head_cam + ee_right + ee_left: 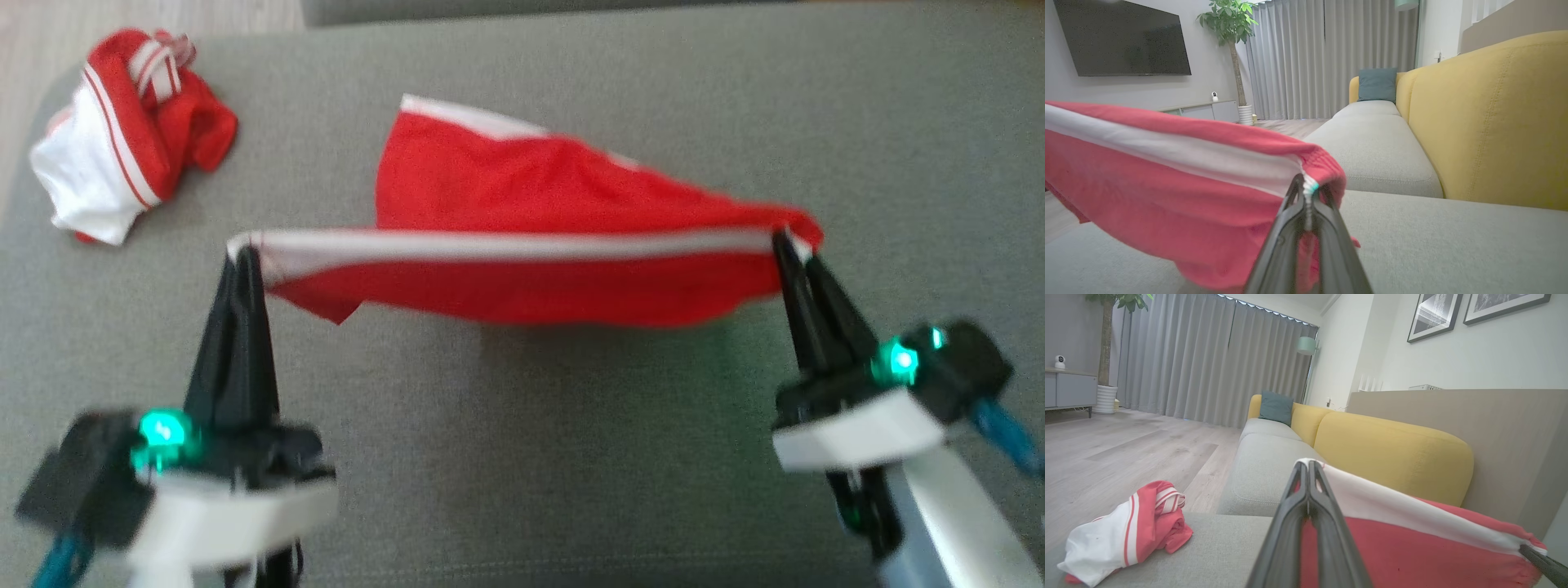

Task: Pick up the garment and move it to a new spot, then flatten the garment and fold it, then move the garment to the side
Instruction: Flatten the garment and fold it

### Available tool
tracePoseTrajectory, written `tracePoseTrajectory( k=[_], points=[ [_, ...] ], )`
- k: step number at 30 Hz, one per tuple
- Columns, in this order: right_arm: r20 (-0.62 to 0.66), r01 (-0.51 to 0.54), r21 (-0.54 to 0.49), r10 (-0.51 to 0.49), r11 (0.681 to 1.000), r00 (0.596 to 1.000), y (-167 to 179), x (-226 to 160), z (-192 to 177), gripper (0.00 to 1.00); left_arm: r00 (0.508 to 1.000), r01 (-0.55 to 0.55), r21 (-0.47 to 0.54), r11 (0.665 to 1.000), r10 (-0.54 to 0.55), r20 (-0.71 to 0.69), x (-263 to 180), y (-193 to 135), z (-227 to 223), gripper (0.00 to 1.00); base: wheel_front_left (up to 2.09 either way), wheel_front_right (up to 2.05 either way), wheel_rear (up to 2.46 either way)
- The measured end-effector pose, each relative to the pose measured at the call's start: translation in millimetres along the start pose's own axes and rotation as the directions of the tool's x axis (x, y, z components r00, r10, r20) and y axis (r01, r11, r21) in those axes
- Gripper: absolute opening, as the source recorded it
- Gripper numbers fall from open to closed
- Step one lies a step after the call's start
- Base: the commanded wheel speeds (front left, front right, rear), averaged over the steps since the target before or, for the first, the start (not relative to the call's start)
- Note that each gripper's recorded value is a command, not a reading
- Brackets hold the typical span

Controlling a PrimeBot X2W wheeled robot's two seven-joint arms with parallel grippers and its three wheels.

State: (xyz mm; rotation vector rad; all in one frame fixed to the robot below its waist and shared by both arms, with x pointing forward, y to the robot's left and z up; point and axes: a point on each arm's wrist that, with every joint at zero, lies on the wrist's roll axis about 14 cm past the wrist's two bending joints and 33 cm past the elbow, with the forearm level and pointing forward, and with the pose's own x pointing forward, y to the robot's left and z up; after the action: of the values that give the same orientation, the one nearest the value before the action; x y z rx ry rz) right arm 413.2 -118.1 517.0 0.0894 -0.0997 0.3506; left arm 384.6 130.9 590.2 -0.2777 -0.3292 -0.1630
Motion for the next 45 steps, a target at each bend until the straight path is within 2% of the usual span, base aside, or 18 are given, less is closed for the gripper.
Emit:
tracePoseTrajectory(
  k=[7,10,15,20,34,40,45],
  points=[
    [-0.028,0.037,-0.009,-0.037,0.999,0.999,-2.8,-50.3,2.6,0.00,0.999,0.039,-0.018,0.999,-0.039,0.004,-35.5,-27.3,19.1,0.00,0.00,0.00,0.00],
    [-0.078,0.053,-0.006,-0.053,0.999,0.996,-6.4,-59.9,-7.3,0.00,0.998,0.040,-0.039,0.998,-0.041,-0.044,-41.4,-30.6,6.4,0.00,0.00,0.00,0.00],
    [-0.159,0.073,0.011,-0.071,0.997,0.985,-10.5,-64.8,-33.3,0.00,0.988,-0.007,-0.060,0.998,-0.002,-0.153,-43.3,-16.0,-30.5,0.00,0.00,0.00,0.00],
    [-0.206,0.080,0.037,-0.071,0.996,0.976,-10.4,-51.9,-54.5,0.00,0.975,-0.014,-0.056,0.998,0.001,-0.222,-24.9,0.9,-67.3,0.00,0.00,0.00,0.00],
    [-0.253,0.172,0.064,-0.150,0.983,0.956,-34.2,-2.0,-91.7,0.00,0.926,0.097,0.016,0.995,-0.084,-0.368,75.8,16.8,-166.0,0.00,0.00,0.00,0.00],
    [-0.288,0.205,0.056,-0.181,0.977,0.940,-46.1,6.0,-108.2,0.00,0.880,0.102,0.020,0.995,-0.081,-0.467,88.5,21.0,-214.4,0.00,0.00,0.00,0.00],
    [-0.304,0.219,0.053,-0.193,0.974,0.933,-51.1,6.5,-114.3,0.00,0.857,0.101,0.018,0.995,-0.078,-0.510,92.6,21.1,-233.9,0.00,0.00,0.00,0.00]
  ],
)
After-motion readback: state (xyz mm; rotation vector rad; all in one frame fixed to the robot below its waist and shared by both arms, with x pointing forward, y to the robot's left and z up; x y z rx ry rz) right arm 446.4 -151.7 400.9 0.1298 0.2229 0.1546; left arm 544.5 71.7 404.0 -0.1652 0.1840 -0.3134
